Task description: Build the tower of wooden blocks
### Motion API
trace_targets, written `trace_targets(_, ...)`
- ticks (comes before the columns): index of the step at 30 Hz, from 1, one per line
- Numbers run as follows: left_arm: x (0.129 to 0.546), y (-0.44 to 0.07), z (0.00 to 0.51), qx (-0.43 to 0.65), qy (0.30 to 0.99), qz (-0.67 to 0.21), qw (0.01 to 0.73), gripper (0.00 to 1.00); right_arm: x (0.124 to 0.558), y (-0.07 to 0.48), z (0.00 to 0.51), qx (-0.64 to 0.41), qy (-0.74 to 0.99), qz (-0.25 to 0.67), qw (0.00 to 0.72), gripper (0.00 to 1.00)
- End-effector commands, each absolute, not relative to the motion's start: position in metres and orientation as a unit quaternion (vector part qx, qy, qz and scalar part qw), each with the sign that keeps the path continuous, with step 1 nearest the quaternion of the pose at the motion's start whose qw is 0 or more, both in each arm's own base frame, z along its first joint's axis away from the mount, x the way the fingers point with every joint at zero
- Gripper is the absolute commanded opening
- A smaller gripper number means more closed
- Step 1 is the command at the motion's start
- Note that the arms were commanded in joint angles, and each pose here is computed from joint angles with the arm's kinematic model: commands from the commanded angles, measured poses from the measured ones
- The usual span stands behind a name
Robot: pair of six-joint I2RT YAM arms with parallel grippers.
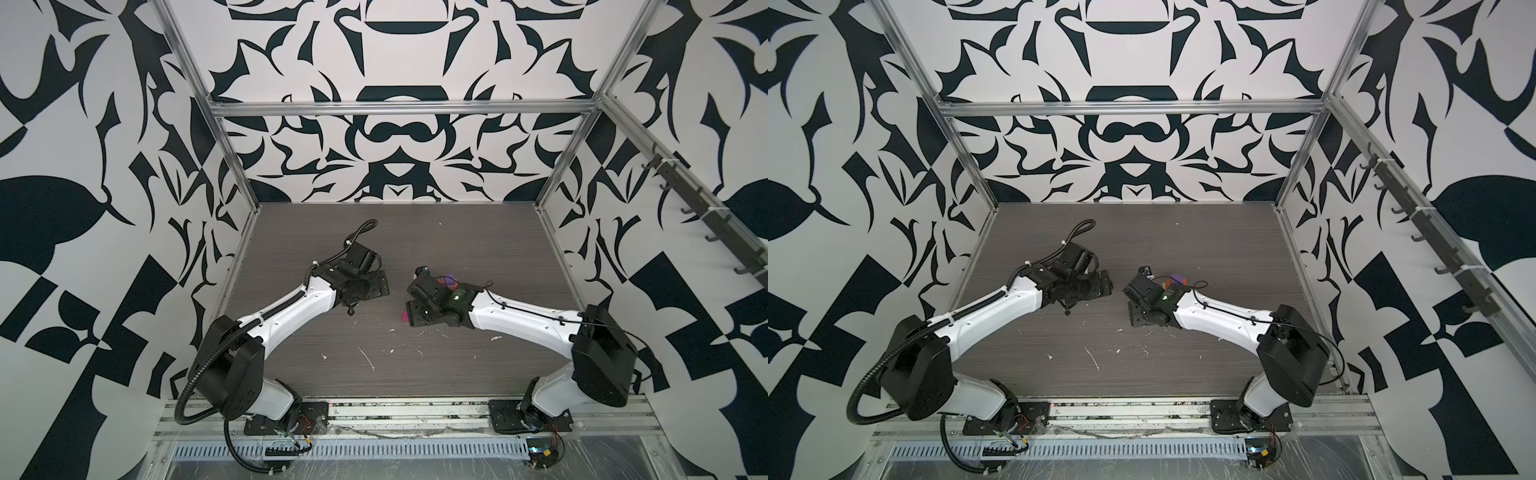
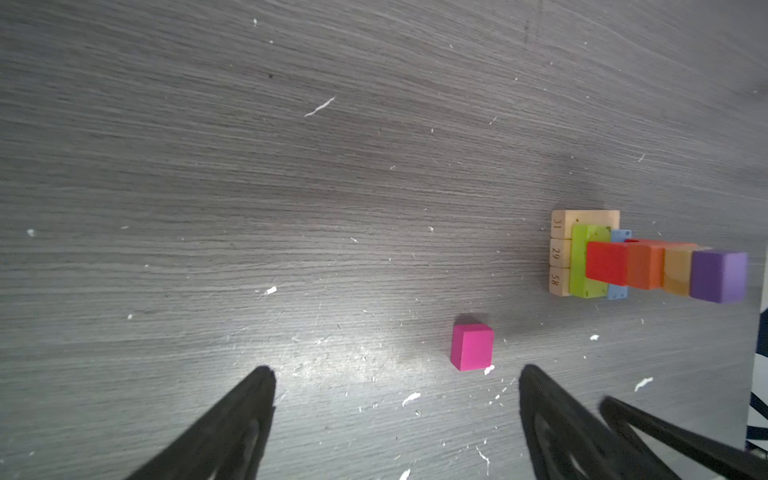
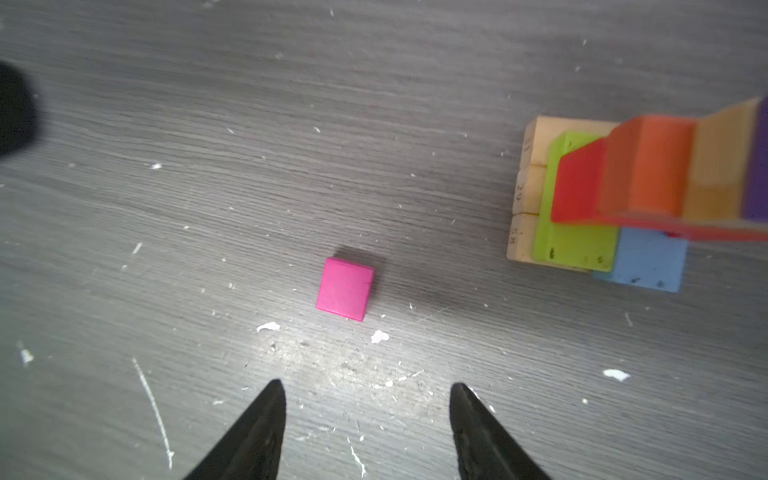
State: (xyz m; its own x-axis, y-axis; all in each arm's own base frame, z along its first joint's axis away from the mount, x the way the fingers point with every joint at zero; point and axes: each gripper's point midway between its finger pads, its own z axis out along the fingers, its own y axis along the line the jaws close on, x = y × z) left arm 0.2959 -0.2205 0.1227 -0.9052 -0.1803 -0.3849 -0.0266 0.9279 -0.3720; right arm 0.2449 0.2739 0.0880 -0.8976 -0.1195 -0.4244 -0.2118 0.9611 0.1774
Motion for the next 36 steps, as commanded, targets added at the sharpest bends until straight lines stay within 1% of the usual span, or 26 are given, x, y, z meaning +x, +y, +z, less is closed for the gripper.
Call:
trace_targets(1,0.289,-0.22,0.123,-0.055,0.957,-0.197,0.207,0.94,0.256,0.29,0.1,-0.061,0.963,0.125,0.23,0.67)
trace_targets(8,0.287,-0.217,0.122,-0.064,0.956,-0.199,0.208,0.94,0.261,0.3,0.086,-0.049,0.967,0.123,0.217,0.66)
trace_targets(14,0.283,-0.211,0.125,-0.065,0.958,-0.189,0.205,0.94,0.266,0.304,0.071,-0.044,0.971,0.108,0.21,0.6)
trace_targets(20,0.283,-0.198,0.134,-0.063,0.958,-0.168,0.224,0.95,0.271,0.311,0.059,-0.051,0.973,0.097,0.202,0.54)
trace_targets(25,0.286,-0.19,0.139,-0.068,0.958,-0.158,0.228,0.95,0.272,0.313,0.052,-0.051,0.975,0.092,0.197,0.52)
trace_targets(27,0.286,-0.188,0.14,-0.069,0.958,-0.158,0.23,0.95,0.278,0.307,0.052,-0.048,0.974,0.072,0.211,0.52)
trace_targets(31,0.287,-0.186,0.139,-0.07,0.958,-0.157,0.229,0.95,0.278,0.309,0.049,-0.051,0.974,0.074,0.209,0.5)
trace_targets(36,0.289,-0.187,0.137,-0.07,0.959,-0.157,0.225,0.95,0.278,0.312,0.042,-0.054,0.976,0.07,0.199,0.46)
